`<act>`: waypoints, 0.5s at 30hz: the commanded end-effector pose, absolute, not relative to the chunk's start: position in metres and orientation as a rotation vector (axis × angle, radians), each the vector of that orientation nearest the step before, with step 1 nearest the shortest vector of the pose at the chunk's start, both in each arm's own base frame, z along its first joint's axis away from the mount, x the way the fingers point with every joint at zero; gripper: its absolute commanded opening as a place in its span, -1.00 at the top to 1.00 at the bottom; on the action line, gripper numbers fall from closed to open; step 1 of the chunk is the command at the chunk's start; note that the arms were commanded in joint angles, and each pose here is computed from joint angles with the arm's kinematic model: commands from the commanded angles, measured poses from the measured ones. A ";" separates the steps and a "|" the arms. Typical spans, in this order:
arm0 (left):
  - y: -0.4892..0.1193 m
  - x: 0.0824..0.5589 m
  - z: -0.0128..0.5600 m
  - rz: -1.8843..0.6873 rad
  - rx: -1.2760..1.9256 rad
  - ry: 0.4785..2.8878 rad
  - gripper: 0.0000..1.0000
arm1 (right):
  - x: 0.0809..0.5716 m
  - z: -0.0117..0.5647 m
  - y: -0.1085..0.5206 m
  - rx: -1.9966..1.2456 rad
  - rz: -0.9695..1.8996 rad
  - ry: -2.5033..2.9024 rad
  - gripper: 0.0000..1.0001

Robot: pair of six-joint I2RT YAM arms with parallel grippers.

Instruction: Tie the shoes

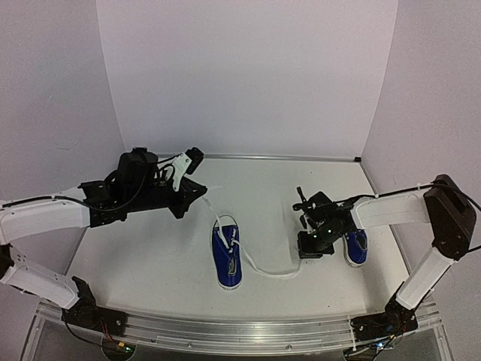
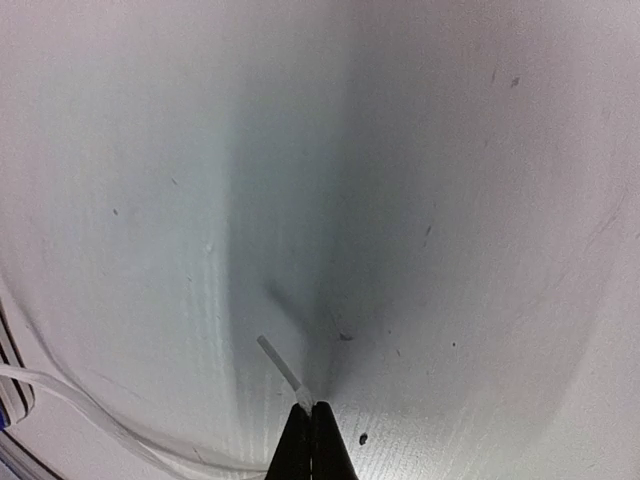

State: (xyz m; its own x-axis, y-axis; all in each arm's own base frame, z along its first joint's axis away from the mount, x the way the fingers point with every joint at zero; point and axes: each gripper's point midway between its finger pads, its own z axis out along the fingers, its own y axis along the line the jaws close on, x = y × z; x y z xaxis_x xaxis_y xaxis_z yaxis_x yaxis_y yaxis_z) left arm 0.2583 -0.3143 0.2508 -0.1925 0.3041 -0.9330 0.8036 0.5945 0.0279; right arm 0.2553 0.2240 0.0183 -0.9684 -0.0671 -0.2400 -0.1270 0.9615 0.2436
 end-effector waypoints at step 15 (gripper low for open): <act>-0.321 0.123 0.252 -0.935 1.243 1.626 1.00 | 0.358 0.253 0.464 -0.831 1.075 2.200 1.00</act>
State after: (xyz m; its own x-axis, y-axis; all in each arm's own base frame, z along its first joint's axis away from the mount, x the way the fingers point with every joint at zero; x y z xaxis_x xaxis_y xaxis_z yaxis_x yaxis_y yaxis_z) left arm 0.1422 -0.3123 0.2579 -0.1258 0.2612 -0.9570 0.9594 0.2773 -0.0504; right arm 0.3999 0.3938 0.2602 -0.6669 -0.1570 -0.7285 -0.5989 0.6946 0.3986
